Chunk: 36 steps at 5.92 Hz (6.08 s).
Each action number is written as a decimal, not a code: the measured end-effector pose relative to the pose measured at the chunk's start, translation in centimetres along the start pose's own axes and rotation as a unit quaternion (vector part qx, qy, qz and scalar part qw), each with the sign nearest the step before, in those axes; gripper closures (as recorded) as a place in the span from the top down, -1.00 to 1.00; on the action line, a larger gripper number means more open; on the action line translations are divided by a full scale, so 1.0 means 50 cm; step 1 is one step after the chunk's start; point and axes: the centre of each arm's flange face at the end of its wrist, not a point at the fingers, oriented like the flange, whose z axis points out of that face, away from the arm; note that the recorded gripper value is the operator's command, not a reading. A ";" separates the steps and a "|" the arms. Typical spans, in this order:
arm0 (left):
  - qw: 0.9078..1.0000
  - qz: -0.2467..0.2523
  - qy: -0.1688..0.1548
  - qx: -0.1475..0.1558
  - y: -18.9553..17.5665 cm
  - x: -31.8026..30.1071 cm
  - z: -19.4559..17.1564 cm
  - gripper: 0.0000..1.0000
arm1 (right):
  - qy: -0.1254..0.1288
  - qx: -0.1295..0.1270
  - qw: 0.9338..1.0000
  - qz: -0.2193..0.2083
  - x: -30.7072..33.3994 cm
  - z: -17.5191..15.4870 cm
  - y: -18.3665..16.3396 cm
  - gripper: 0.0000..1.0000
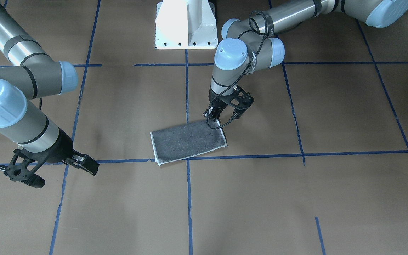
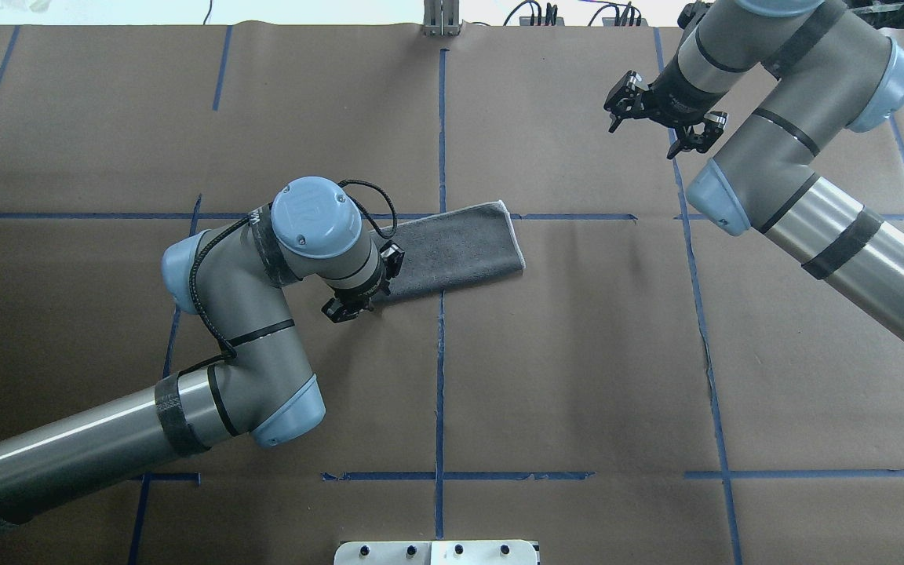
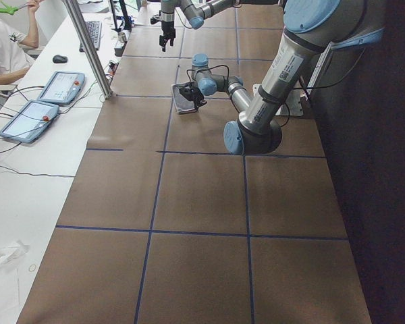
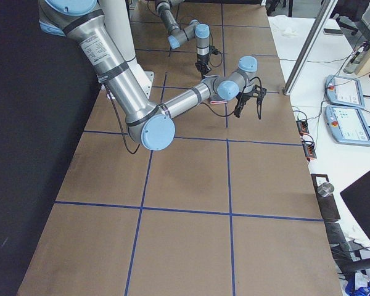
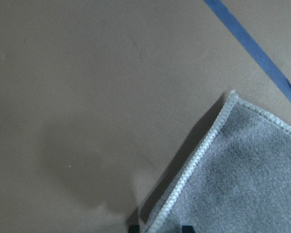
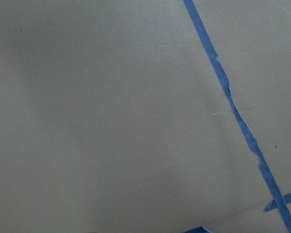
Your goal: Fold towel twice with both arms
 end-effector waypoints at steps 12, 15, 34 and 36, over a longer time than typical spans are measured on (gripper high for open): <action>0.992 0.037 0.118 -0.005 0.130 0.370 -0.052 -0.99 | 0.019 -0.020 0.993 -0.111 0.364 -0.050 -0.095 1.00; 0.992 0.039 0.121 -0.008 0.149 0.413 -0.022 -0.98 | 0.023 -0.018 0.993 -0.110 0.371 -0.046 -0.096 1.00; 0.919 0.389 -0.039 -0.048 -1.049 -0.704 -0.472 1.00 | 0.051 -0.066 0.965 -0.247 0.861 -0.216 -0.204 1.00; 0.908 0.410 -0.048 -0.075 -1.169 -0.862 -0.453 1.00 | 0.021 -0.081 0.971 -0.224 0.957 -0.197 -0.162 1.00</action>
